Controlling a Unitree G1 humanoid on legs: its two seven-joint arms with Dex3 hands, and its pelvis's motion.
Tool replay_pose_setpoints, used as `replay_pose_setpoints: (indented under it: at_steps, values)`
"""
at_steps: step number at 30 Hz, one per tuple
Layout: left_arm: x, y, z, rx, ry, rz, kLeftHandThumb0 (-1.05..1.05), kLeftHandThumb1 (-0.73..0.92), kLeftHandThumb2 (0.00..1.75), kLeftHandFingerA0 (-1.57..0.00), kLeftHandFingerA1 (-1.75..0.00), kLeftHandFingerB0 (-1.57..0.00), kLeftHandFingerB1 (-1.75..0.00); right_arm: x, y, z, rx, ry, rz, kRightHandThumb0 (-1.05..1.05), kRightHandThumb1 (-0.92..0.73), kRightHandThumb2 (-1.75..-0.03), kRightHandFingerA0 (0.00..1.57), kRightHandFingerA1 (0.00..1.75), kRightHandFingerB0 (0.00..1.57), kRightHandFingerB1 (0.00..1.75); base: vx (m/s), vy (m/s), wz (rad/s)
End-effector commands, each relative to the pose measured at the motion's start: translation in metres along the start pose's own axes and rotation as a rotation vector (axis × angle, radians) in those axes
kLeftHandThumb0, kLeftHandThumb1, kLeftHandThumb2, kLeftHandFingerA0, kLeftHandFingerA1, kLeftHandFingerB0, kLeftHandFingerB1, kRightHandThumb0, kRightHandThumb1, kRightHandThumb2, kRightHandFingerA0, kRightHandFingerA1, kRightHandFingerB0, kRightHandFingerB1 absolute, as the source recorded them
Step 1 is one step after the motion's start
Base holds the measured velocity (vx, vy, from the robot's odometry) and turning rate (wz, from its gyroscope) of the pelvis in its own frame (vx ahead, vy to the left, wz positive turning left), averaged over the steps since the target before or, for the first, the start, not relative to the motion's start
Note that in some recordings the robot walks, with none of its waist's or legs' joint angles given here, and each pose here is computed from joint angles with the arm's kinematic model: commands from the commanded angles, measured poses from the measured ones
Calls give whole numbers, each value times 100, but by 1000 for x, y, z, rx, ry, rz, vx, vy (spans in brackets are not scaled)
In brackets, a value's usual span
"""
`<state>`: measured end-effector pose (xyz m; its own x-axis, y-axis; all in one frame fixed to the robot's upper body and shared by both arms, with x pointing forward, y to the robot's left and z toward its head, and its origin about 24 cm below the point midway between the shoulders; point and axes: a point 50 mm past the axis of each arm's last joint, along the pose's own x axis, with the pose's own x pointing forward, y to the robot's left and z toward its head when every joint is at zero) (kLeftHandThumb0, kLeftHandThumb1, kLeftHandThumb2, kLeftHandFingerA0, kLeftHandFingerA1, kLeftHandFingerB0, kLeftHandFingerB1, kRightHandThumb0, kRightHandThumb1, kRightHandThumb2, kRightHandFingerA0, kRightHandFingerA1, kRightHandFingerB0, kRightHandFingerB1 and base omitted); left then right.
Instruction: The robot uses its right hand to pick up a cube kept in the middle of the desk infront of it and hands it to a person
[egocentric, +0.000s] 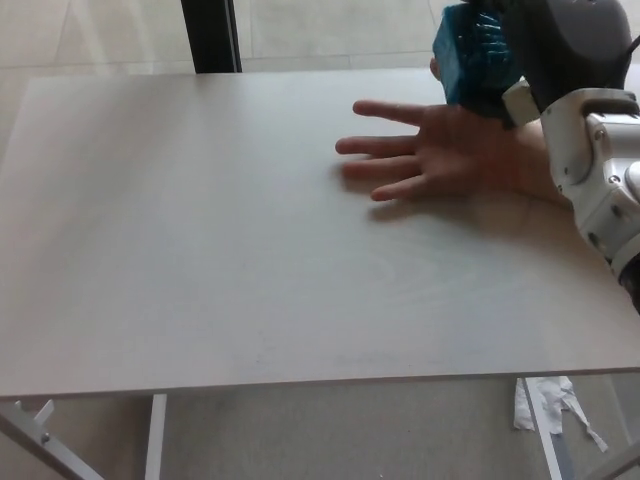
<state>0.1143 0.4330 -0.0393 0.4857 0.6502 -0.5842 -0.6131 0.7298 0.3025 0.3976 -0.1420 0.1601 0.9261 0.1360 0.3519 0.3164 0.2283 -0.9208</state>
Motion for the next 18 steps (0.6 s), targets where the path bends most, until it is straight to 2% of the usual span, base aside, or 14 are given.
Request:
replay_pose_setpoints:
  at_steps: [1,3,4,8,9,10,13,18]
  values:
    - [0,3,3,1,-29,9,-59,49,56,-80,-59,-65,-42,5,-4,-4,-34,-26,-36,-43,-50,-60,98,165,94,63,0,0,0]
    - [0,2,3,5,-25,12,-58,49,56,-80,-59,-65,-42,5,0,-3,-25,-18,-14,-43,-57,-57,98,164,91,65,0,0,0]
    - [0,1,4,6,-21,8,-59,49,56,-79,-58,-63,-41,5,3,-1,-61,-11,8,-44,-55,-61,95,167,89,62,0,0,0]
    - [1,-5,3,12,-31,-8,-61,48,56,-80,-59,-65,-43,2,14,3,-92,-10,13,-41,-54,-61,100,164,89,59,0,0,0]
    - [1,-5,2,12,-26,-8,-64,36,80,-77,-67,-58,-55,-1,21,6,-68,-8,24,-39,-55,-61,100,165,89,64,0,0,0]
    - [0,-6,1,1,-26,-10,-62,47,55,-78,-59,-64,-43,-2,25,7,-68,-8,30,-40,-55,-61,101,165,88,62,0,0,0]
    - [0,-6,0,-19,-32,-15,-61,47,55,-81,-62,-66,-44,-3,30,10,-81,8,75,-40,-56,-57,97,165,88,56,0,0,0]
    - [1,-9,2,-24,-36,-20,-60,47,55,-81,-60,-66,-44,-8,39,11,-107,-14,90,-38,-50,-59,99,169,91,59,0,0,0]
